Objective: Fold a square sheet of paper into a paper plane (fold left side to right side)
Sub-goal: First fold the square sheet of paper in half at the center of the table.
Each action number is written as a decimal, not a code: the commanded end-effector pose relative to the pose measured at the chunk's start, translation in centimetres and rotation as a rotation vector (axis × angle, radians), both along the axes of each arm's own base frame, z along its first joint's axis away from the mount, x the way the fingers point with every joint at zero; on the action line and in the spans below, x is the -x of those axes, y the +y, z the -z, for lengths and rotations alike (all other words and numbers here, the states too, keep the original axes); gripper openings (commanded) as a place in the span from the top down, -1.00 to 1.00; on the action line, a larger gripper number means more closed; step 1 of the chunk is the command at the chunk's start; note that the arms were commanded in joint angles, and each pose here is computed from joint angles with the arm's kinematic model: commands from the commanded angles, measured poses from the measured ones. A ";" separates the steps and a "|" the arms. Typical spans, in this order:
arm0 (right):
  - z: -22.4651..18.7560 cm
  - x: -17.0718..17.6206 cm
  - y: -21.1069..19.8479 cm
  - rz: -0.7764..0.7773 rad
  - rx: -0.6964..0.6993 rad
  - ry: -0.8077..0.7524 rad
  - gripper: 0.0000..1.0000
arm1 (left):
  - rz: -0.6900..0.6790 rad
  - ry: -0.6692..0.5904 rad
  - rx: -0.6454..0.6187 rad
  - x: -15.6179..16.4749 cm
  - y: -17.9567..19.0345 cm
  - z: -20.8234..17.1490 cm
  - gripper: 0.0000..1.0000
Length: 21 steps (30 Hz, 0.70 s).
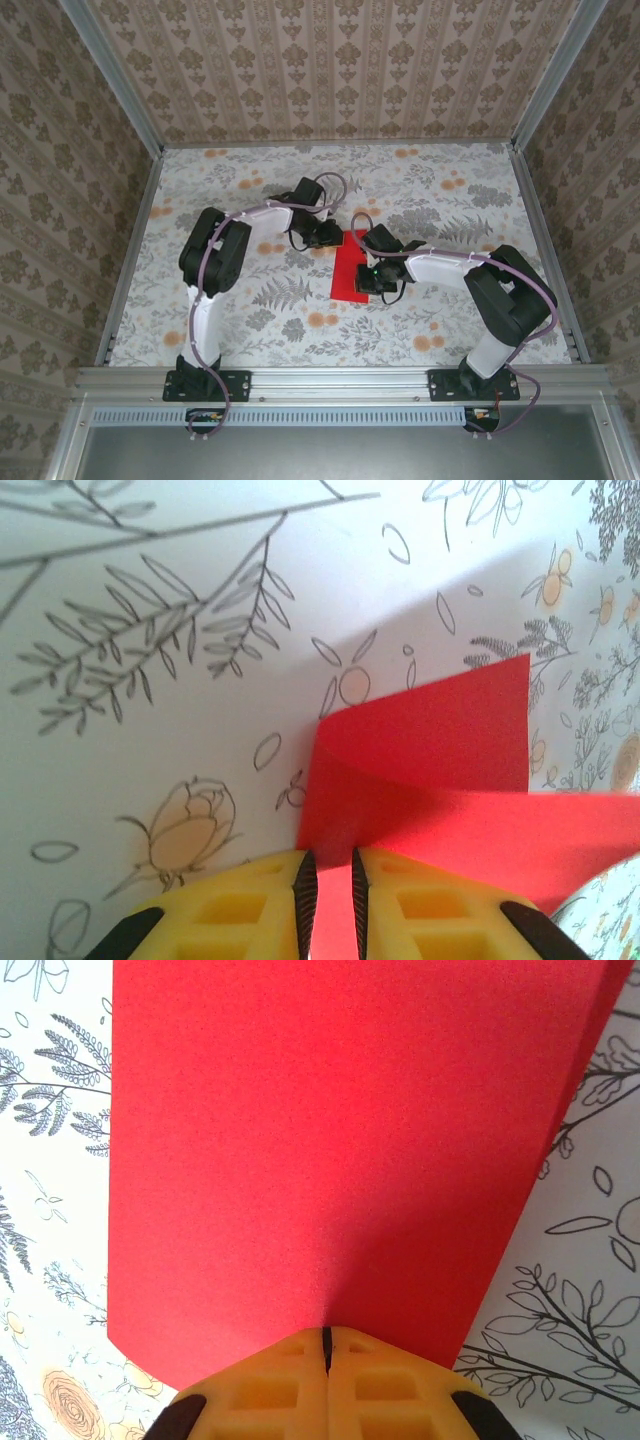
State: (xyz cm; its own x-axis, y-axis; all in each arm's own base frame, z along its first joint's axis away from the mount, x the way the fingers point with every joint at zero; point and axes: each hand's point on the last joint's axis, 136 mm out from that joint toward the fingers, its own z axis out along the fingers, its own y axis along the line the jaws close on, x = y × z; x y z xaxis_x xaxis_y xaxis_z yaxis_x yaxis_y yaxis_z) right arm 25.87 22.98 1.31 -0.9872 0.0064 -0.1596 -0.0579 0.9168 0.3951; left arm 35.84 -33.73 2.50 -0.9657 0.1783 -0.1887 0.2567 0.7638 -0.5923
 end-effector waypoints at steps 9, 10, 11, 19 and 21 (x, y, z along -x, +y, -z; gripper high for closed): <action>3.5 4.7 -4.0 -0.014 0.175 0.185 0.88 | -0.076 -0.095 -0.027 -4.7 1.1 0.2 0.52; 3.5 4.7 -4.1 -0.013 0.174 0.182 0.88 | -0.074 -0.111 -0.020 -4.8 1.1 -0.3 0.52; 3.5 4.6 -4.0 -0.012 0.173 0.181 0.88 | -0.073 -0.125 -0.018 -4.7 1.3 -0.8 0.52; 3.5 4.5 -4.0 -0.018 0.173 0.182 0.88 | -0.028 -0.190 0.120 -2.7 0.8 -5.1 0.72; 3.6 4.5 -4.1 -0.020 0.175 0.184 0.89 | -0.009 -0.165 0.177 -2.0 -0.3 -5.2 0.75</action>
